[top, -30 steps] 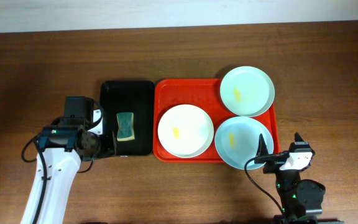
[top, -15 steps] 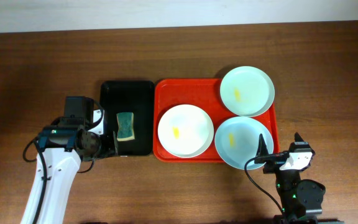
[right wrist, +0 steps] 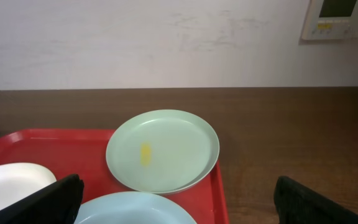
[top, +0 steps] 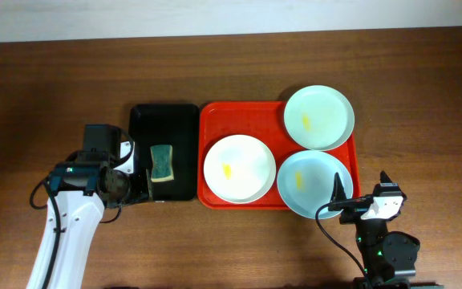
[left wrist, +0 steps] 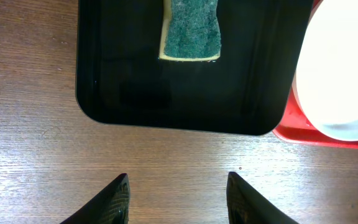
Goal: Clean dirty plates on tray and stack at the side
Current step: 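Move the left gripper forward over the black tray toward the sponge, then lower the open left gripper down onto the green sponge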
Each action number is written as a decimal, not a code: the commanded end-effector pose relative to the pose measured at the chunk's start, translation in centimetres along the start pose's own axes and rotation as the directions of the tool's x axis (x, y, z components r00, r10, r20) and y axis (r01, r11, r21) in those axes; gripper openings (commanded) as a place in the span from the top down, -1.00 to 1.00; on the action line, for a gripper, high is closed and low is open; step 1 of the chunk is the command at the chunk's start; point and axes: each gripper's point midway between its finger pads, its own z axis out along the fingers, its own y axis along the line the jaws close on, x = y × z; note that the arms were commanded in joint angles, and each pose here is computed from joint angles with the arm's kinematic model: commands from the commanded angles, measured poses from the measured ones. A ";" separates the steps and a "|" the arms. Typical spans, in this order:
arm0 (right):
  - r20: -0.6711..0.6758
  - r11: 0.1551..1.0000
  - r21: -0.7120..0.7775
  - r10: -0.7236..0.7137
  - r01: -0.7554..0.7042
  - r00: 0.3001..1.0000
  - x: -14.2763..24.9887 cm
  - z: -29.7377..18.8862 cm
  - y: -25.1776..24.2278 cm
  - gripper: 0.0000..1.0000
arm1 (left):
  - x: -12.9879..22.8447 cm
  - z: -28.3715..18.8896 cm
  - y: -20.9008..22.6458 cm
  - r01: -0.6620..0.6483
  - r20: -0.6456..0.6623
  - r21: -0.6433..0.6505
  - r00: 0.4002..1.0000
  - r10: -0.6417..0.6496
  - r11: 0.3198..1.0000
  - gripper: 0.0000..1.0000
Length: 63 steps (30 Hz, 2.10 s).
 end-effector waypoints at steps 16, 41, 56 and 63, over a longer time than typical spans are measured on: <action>-0.005 1.000 0.007 0.008 -0.008 1.000 0.3 0.0 -0.1 -0.97 | -0.5 0.2 -0.3 -0.002 0.019 0.014 1.000 0.002 1.000 0.02; -0.005 1.000 0.007 0.008 -0.008 1.000 0.3 0.0 -0.1 -0.97 | -4.8 -4.9 0.5 0.002 0.058 -0.104 0.998 0.004 0.995 0.27; -0.005 1.000 0.007 0.008 -0.008 1.000 0.3 0.0 -0.1 -0.97 | -5.3 -1.7 0.0 0.003 -0.031 -0.078 1.000 -0.005 0.997 0.10; -0.005 1.000 0.007 0.008 -0.008 1.000 0.3 0.0 -0.1 -0.97 | -4.4 -0.9 0.1 -0.003 -0.060 -0.081 0.998 -0.002 0.997 0.40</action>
